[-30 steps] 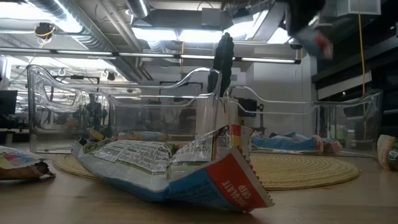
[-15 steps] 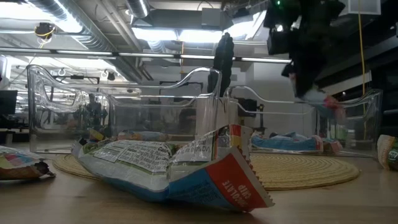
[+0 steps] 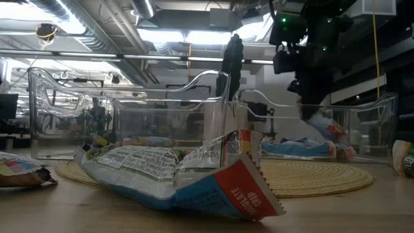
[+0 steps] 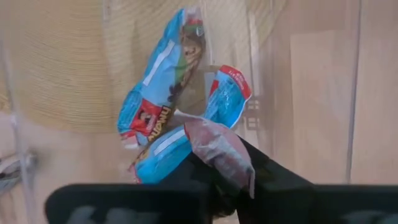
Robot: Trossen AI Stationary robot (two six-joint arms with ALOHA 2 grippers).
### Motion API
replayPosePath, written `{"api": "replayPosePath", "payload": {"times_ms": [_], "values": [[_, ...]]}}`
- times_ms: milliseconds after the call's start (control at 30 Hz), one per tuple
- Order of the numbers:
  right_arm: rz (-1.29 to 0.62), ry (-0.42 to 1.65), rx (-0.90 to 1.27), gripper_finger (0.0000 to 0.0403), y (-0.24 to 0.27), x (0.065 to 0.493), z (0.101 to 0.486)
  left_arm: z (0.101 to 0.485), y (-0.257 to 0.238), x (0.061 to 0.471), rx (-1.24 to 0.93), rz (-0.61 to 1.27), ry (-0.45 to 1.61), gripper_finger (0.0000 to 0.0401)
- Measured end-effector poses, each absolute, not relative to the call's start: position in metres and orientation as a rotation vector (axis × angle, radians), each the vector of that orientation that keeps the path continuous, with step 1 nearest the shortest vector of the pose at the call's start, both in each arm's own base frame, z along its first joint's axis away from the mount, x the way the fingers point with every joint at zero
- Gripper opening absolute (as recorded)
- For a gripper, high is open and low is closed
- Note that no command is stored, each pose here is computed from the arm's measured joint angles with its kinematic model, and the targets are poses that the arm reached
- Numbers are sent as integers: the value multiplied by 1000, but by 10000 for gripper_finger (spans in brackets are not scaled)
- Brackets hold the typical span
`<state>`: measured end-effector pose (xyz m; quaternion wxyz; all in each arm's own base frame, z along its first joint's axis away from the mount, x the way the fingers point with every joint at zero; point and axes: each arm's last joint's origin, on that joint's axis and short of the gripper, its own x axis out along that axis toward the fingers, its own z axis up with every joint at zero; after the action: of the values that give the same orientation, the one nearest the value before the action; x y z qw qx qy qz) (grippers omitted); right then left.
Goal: Pick and place Granola Bars by type
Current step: Put the left red granola bar into the right bin
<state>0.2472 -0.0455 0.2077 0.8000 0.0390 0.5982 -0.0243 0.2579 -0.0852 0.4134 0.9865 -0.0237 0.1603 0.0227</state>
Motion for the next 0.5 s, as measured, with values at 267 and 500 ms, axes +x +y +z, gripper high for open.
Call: {"api": "replayPosePath", "payload": {"times_ms": [267, 500], "values": [[-50, 1265, 76, 62, -46, 249, 208, 413, -85, 258, -62, 48, 321, 127], [-47, 1262, 70, 72, -47, 249, 208, 413, -85, 258, -62, 49, 321, 127]]}}
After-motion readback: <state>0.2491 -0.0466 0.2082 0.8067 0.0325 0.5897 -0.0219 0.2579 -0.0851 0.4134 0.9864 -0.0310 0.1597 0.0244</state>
